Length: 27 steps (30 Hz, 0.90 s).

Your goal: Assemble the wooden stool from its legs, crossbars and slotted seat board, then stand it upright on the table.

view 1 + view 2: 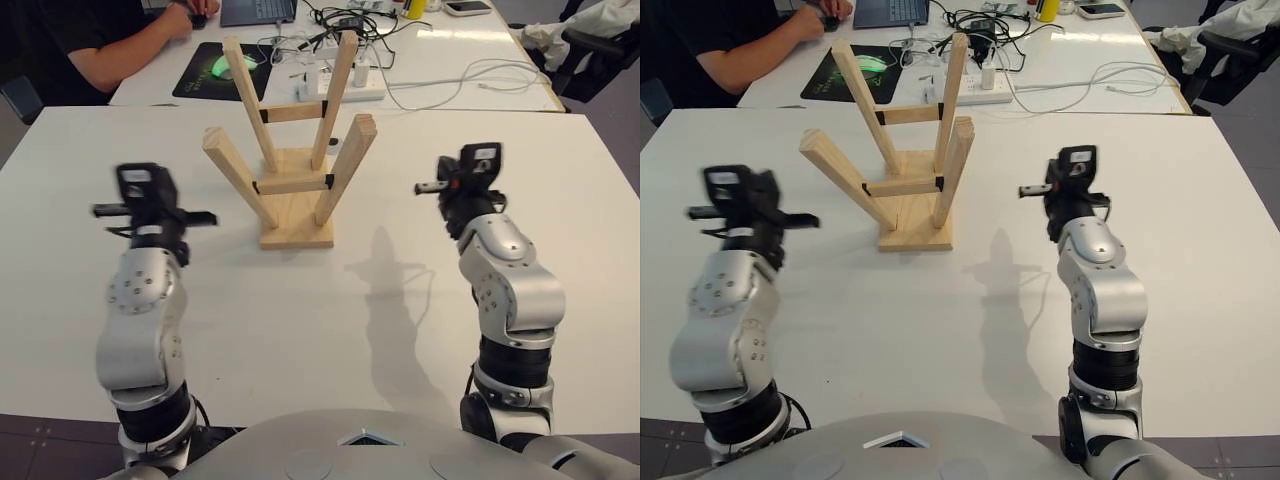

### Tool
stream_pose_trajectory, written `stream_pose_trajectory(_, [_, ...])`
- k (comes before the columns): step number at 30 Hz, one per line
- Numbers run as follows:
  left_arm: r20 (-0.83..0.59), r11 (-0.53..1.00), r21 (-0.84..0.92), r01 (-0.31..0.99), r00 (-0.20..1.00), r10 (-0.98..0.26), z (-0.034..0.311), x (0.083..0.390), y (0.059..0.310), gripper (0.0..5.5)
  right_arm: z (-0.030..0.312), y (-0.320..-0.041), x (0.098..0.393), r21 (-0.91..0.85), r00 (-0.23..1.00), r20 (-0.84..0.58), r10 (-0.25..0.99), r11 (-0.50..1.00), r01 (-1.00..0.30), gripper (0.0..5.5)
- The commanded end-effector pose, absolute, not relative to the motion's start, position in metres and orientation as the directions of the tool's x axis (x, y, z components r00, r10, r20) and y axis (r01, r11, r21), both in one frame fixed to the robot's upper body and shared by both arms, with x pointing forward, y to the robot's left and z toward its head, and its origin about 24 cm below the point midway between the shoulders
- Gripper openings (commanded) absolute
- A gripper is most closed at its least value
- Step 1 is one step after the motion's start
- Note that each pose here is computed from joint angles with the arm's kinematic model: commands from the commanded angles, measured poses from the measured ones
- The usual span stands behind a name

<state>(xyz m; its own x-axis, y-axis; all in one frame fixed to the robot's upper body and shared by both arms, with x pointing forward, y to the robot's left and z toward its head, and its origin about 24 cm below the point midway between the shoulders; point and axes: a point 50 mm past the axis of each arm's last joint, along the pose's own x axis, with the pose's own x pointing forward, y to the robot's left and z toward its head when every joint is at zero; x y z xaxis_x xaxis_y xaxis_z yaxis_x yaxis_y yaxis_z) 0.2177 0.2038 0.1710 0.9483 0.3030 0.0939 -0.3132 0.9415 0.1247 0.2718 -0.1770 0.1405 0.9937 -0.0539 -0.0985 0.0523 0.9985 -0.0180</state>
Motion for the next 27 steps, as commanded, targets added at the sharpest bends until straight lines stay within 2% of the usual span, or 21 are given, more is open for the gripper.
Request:
stream_pose_trajectory(1, [0.237, 0.983, 0.107, -0.15, 0.964, 0.122, 0.194, 0.224, 0.175, 0.0, 0.166, -0.151, 0.273, 0.065, 0.998, 0.033, 0.058, 0.996, -0.06, 0.02])
stream_pose_trajectory(3, [0.159, 0.986, 0.141, 0.094, 0.98, -0.116, 0.184, 0.233, 0.139, 0.0, 0.172, -0.105, 0.269, 0.07, 0.938, 0.053, 0.341, 0.936, -0.344, 0.02])
stream_pose_trajectory(5, [0.044, 0.945, 0.168, 0.28, 0.956, -0.291, 0.17, 0.235, 0.112, 0.0, 0.168, -0.064, 0.254, 0.074, 0.816, 0.018, 0.578, 0.813, -0.577, 0.02])
stream_pose_trajectory(7, [-0.019, 0.934, 0.148, 0.327, 0.945, -0.327, 0.159, 0.235, 0.104, 0.0, 0.158, -0.046, 0.239, 0.048, 0.714, -0.061, 0.697, 0.717, -0.696, 0.02])
stream_pose_trajectory(8, [-0.059, 0.927, 0.179, 0.33, 0.944, -0.325, 0.154, 0.234, 0.106, 0.0, 0.153, -0.045, 0.235, 0.05, 0.689, -0.085, 0.719, 0.694, -0.718, 0.02])
stream_pose_trajectory(10, [-0.07, 0.944, 0.211, 0.254, 0.967, -0.244, 0.154, 0.236, 0.121, 0.0, 0.142, -0.067, 0.246, 0.05, 0.794, -0.139, 0.591, 0.805, -0.591, 0.02])
stream_pose_trajectory(12, [-0.032, 0.961, 0.234, 0.146, 0.989, -0.142, 0.159, 0.237, 0.138, 0.0, 0.134, -0.101, 0.261, -0.01, 0.902, -0.181, 0.391, 0.917, -0.399, 0.02])
stream_pose_trajectory(14, [0.043, 0.962, 0.248, 0.11, 0.991, -0.124, 0.17, 0.236, 0.143, 0.0, 0.132, -0.127, 0.269, -0.067, 0.948, -0.188, 0.258, 0.959, -0.275, 0.02])
stream_pose_trajectory(16, [0.138, 0.96, 0.26, 0.106, 0.98, -0.145, 0.184, 0.235, 0.14, 0.0, 0.132, -0.136, 0.271, -0.088, 0.961, -0.176, 0.215, 0.969, -0.233, 0.02])
stream_pose_trajectory(19, [0.25, 0.953, 0.301, 0.037, 0.961, -0.116, 0.2, 0.233, 0.148, 0.0, 0.136, -0.131, 0.271, -0.097, 0.958, -0.132, 0.253, 0.959, -0.266, 0.02])
stream_pose_trajectory(20, [0.234, 0.952, 0.304, 0.046, 0.965, -0.121, 0.198, 0.234, 0.15, 0.0, 0.135, -0.13, 0.27, -0.09, 0.957, -0.127, 0.259, 0.958, -0.271, 0.02])
stream_pose_trajectory(22, [0.169, 0.947, 0.286, 0.149, 0.965, -0.203, 0.186, 0.236, 0.141, 0.0, 0.134, -0.126, 0.271, -0.071, 0.957, -0.12, 0.263, 0.96, -0.272, 0.02])
stream_pose_trajectory(26, [-0.005, 0.87, 0.234, 0.434, 0.895, -0.446, 0.162, 0.235, 0.098, 0.0, 0.138, -0.122, 0.278, -0.066, 0.959, -0.097, 0.267, 0.959, -0.274, 0.02])
stream_pose_trajectory(27, [-0.042, 0.854, 0.225, 0.469, 0.88, -0.472, 0.157, 0.235, 0.092, 0.0, 0.14, -0.121, 0.279, -0.061, 0.958, -0.088, 0.272, 0.959, -0.277, 0.02])
